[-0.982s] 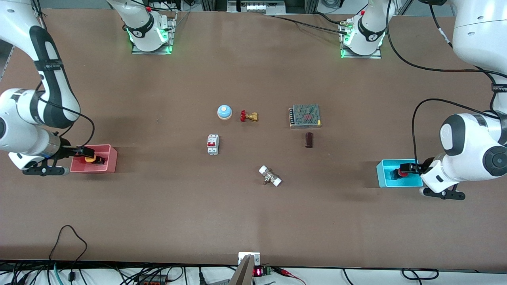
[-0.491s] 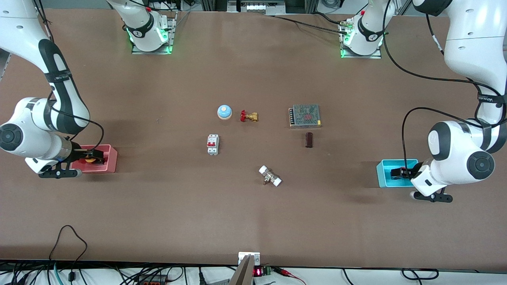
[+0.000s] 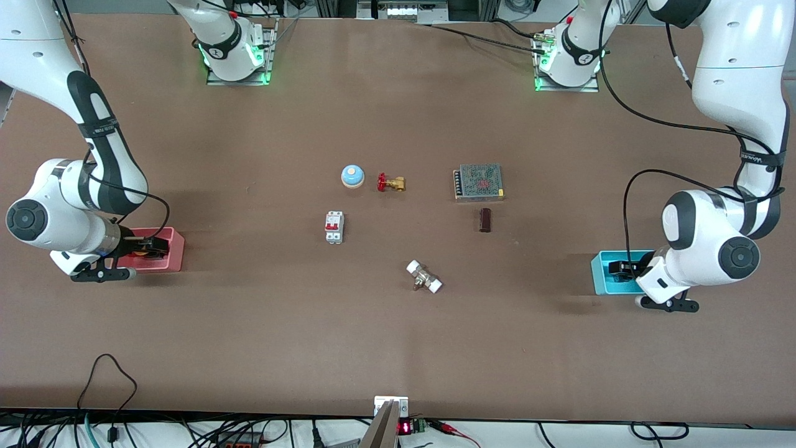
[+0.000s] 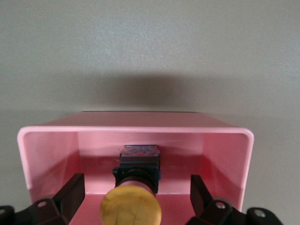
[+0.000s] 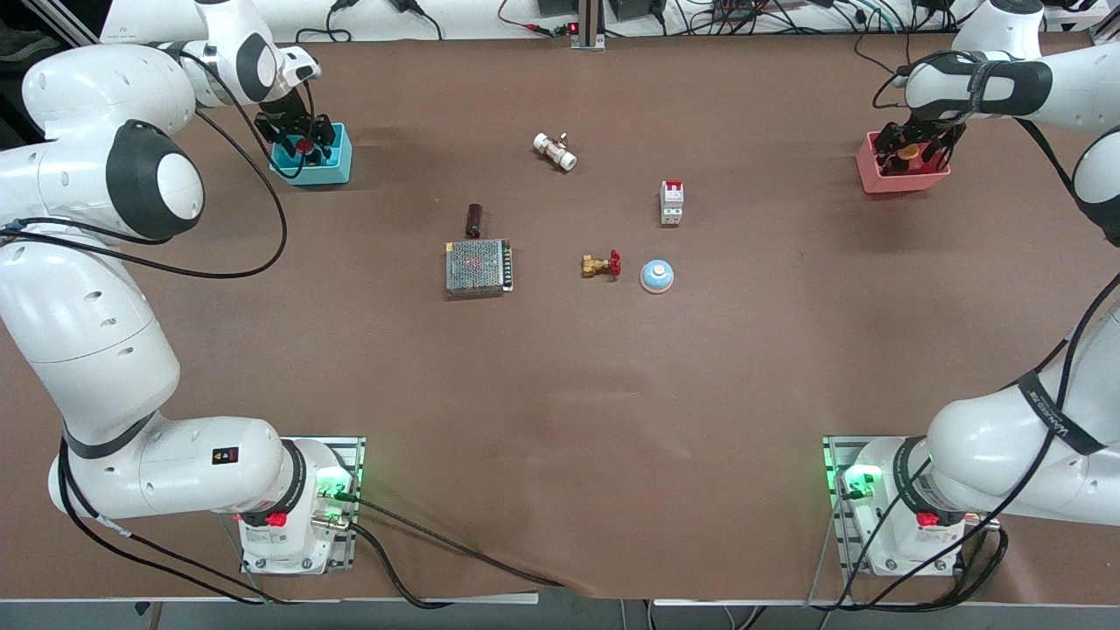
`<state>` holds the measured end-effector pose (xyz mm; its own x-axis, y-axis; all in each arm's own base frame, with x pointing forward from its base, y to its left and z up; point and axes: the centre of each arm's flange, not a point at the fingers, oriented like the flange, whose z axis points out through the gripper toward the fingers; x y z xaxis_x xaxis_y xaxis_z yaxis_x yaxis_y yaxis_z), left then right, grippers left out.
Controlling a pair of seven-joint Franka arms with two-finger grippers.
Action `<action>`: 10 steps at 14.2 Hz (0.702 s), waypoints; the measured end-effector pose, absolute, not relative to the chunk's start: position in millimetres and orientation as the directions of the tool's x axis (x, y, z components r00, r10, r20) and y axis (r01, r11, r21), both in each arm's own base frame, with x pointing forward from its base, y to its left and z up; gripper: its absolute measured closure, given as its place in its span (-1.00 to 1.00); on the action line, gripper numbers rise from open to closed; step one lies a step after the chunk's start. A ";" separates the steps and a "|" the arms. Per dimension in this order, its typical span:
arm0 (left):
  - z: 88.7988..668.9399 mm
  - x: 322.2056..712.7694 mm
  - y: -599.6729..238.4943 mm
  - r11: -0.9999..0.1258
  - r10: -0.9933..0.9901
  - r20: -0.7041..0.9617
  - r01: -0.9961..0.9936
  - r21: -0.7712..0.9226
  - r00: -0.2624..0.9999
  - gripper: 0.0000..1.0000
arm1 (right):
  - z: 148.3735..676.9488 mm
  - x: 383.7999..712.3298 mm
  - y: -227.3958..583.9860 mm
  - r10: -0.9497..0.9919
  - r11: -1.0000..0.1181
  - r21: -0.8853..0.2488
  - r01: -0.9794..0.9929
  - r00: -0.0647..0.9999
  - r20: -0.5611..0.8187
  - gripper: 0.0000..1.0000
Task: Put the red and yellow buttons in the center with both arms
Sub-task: 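Grasp the yellow button with the right gripper while the left gripper grasps the red button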
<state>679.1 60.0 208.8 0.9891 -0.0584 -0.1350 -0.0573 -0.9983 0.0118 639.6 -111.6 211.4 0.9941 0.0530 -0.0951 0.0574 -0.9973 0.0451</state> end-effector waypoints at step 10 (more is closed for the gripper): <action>269.0 688.6 59.5 -0.998 -0.059 -0.146 -0.058 0.012 0.988 0.31 | 207.2 638.1 -116.4 0.101 -0.994 0.039 0.106 0.989 -0.103 0.15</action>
